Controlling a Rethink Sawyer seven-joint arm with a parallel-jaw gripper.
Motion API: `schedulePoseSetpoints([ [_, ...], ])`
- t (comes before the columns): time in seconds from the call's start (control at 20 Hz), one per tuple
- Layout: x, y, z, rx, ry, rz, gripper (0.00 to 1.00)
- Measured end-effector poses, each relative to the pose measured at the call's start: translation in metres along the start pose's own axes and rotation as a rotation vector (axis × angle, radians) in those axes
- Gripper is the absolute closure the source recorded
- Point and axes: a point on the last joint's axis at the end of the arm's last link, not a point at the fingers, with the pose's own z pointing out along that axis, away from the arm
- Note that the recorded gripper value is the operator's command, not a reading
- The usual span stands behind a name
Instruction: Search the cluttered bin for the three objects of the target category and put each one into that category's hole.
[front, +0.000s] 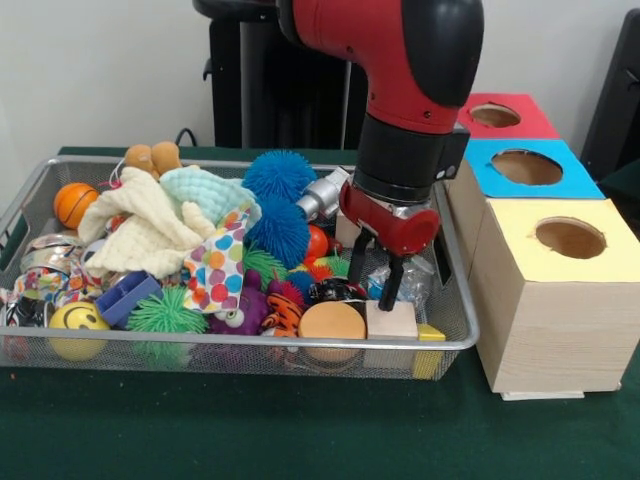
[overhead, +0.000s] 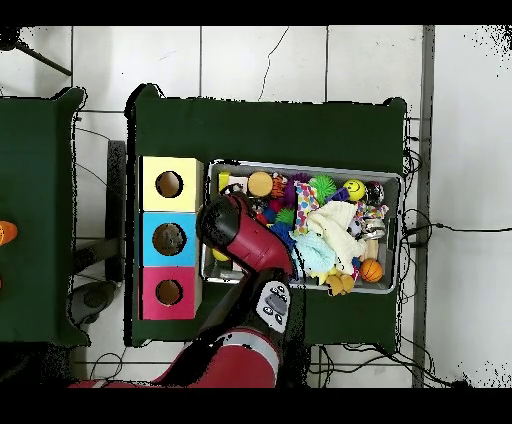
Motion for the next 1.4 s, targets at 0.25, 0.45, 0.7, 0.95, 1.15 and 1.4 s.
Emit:
schedulePoseSetpoints([
  [0.25,0.014,0.010,0.005,-0.019,0.016,0.012,0.00],
  [0.45,0.026,0.016,0.005,-0.024,0.026,0.012,0.00],
  [0.7,0.048,0.026,-0.001,-0.032,0.029,-0.011,0.00],
  [0.95,0.055,0.023,-0.007,-0.019,0.019,-0.024,0.00],
  [1.15,0.050,0.011,-0.017,0.008,0.040,-0.016,0.00],
  [1.4,0.045,-0.006,-0.038,0.041,0.082,-0.011,0.00],
])
